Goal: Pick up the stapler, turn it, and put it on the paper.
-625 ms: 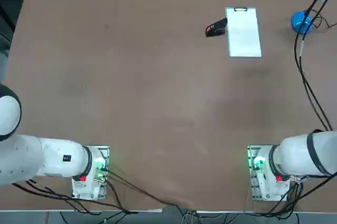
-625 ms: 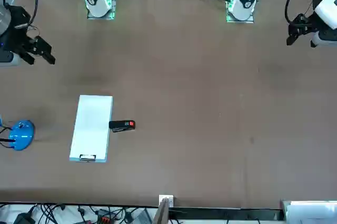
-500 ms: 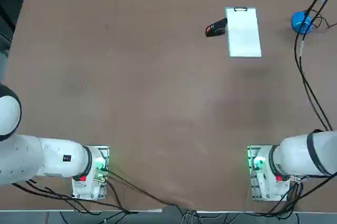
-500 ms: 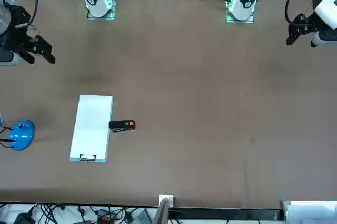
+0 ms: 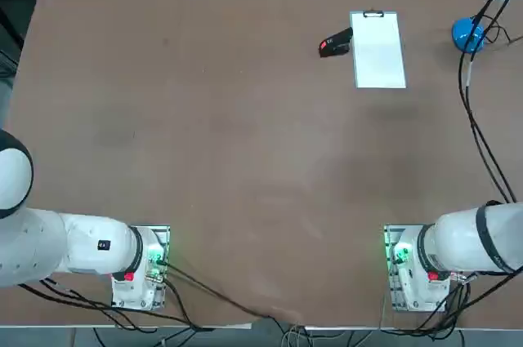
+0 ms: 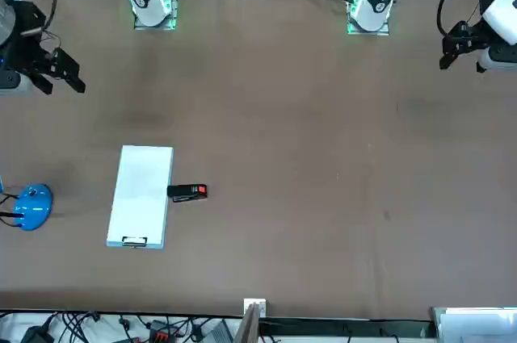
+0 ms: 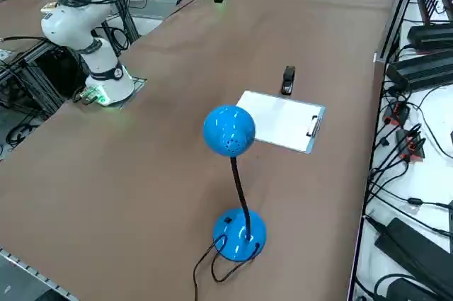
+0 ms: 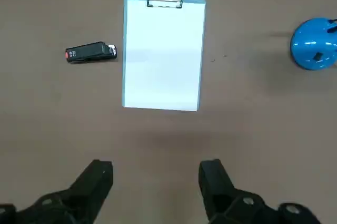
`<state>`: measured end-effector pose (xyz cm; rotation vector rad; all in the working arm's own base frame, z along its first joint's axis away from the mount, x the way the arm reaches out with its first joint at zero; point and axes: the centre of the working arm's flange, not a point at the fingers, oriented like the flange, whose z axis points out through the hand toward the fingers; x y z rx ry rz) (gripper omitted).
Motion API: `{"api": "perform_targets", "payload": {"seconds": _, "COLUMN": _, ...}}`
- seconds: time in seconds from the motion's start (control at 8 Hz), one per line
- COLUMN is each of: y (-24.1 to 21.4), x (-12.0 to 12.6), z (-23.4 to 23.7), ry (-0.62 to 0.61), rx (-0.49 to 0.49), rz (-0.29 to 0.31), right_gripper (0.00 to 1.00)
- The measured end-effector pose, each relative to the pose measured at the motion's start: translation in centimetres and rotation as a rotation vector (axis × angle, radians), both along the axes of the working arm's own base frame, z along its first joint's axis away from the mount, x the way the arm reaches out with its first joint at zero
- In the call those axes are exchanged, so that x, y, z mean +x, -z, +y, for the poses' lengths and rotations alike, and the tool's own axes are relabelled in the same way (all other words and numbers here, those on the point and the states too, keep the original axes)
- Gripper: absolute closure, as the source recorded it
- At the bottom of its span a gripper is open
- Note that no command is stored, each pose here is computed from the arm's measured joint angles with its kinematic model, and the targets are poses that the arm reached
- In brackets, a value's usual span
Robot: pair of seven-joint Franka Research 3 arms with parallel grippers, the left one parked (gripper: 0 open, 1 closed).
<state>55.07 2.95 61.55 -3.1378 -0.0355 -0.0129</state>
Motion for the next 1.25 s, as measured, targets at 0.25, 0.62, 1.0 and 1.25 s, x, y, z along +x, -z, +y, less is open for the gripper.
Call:
{"api": "perform_targets", "payload": {"seconds": 0.25, "y": 1.2, "x": 0.5, "z": 0.0, "ry": 0.03, "rx": 0.007, "rz": 0.031, "right_gripper": 0.0}}
{"api": "perform_targets", "payload": {"seconds": 0.62, "y": 7.0, "x": 3.6, "z": 1.1, "ry": 0.263, "rx": 0.001, "rz": 0.105, "right_gripper": 0.0}}
{"api": "perform_targets", "payload": {"seconds": 1.0, "y": 12.2, "x": 8.2, "z": 5.3, "ry": 0.507, "rx": 0.009, "rz": 0.079, "right_gripper": 0.0}}
{"api": "perform_targets", "payload": {"seconds": 1.25, "y": 15.6, "x": 10.4, "z": 7.4, "ry": 0.731, "rx": 0.035, "rz": 0.036, "right_gripper": 0.0}}
